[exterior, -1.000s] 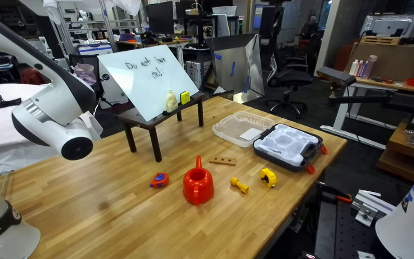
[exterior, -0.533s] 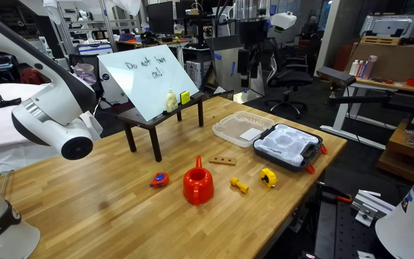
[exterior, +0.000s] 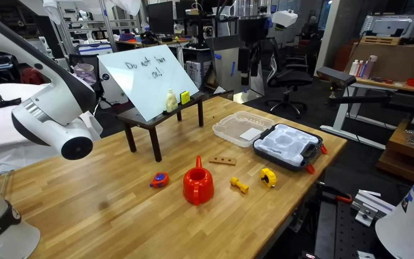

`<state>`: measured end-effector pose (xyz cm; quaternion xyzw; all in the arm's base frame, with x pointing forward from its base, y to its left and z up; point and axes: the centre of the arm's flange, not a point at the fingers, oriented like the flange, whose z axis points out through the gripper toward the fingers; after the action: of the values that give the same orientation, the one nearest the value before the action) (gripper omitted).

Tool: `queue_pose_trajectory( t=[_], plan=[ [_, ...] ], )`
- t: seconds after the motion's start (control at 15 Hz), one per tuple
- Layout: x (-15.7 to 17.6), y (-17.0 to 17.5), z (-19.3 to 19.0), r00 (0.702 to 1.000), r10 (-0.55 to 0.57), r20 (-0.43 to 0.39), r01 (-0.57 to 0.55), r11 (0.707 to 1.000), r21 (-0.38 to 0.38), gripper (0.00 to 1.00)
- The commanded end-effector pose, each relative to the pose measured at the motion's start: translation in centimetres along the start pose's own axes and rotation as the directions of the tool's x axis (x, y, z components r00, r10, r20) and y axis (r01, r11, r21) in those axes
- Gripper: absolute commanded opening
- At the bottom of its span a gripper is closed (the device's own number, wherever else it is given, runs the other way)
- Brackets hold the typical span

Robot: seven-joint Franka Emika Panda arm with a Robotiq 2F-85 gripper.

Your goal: Place the wooden object in the top left segment in the box

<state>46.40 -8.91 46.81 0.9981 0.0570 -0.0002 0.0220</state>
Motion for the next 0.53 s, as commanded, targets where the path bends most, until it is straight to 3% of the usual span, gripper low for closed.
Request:
queue_pose_trajectory(
  t=[0.0, 0.47],
  plan=[
    [0.1, -0.1, 0.2, 1.0, 0.007, -0.007, -0.007, 1.0, -0.015, 1.0],
    [2.9, -0.8, 4.8, 0.999, -0.003, 0.033, 0.002, 0.999, 0.033, 1.0]
  ],
)
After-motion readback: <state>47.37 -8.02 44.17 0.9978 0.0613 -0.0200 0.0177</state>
